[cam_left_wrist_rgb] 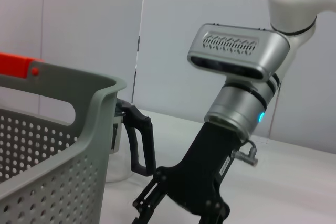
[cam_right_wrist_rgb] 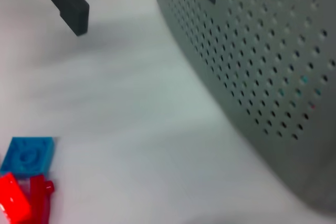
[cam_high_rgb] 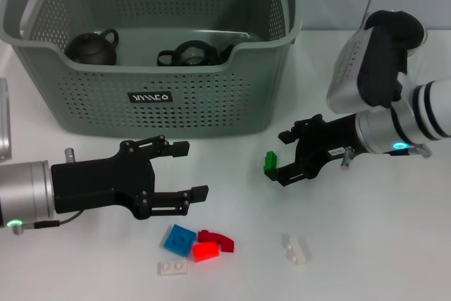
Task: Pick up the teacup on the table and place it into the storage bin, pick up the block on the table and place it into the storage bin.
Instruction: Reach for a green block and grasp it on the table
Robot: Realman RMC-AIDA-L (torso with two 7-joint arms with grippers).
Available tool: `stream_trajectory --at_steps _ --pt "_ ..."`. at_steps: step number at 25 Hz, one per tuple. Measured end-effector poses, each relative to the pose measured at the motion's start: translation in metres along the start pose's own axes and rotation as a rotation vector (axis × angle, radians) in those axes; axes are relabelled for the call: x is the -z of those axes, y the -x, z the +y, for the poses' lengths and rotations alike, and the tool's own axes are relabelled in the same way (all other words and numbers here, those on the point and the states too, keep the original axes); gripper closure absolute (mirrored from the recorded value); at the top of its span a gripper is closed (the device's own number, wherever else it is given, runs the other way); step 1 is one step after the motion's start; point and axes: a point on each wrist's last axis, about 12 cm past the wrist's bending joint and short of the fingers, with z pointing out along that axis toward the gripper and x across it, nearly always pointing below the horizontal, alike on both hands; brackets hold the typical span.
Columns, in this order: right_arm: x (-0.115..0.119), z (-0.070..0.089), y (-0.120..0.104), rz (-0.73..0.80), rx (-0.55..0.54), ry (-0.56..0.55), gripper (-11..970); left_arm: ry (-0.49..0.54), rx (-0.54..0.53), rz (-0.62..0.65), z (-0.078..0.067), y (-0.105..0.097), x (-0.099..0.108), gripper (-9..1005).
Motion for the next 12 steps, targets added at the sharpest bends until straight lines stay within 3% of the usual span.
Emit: stream_trajectory --at_steps 12 --pt "-0.019 0.005 0.002 0.029 0.035 -0.039 138 0.001 0.000 0.002 0.000 0.000 0.000 148"
